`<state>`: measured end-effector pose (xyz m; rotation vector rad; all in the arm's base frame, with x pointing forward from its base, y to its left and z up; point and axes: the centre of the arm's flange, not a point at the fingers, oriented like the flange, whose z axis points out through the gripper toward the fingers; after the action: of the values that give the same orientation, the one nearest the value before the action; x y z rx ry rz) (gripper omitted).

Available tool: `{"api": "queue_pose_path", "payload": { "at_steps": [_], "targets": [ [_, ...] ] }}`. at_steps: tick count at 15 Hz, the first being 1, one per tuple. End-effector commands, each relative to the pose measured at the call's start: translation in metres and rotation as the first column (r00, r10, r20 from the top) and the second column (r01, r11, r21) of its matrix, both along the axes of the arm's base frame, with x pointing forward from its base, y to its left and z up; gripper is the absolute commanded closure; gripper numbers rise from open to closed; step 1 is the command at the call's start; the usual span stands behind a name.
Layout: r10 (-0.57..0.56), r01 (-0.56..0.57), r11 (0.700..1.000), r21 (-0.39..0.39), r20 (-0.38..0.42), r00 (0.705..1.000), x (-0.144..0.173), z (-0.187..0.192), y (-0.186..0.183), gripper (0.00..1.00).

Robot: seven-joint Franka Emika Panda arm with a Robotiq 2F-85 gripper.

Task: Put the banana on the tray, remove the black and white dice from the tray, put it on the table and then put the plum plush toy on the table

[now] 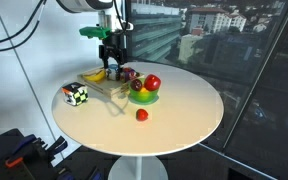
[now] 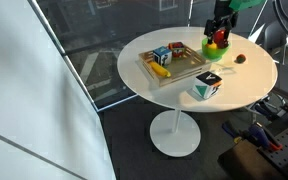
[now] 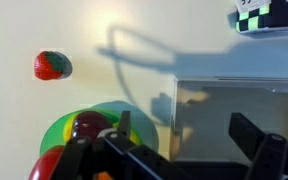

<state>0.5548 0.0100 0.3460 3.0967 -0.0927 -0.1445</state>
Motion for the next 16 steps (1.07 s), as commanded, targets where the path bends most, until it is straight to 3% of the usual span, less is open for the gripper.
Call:
{"api": "queue_pose_path", "payload": {
  "at_steps": [1,8,16],
  "targets": [
    [-0.095,0.095,0.995,-0.005,0.005,0.995,0.012,0.005,-0.024,0.0],
    [-0.142,0.144,0.99,-0.016,0.068,0.987,0.02,0.001,-0.062,0.0],
    [-0.134,0.141,0.989,-0.051,0.126,0.983,0.03,-0.024,-0.072,0.0]
  ]
}}
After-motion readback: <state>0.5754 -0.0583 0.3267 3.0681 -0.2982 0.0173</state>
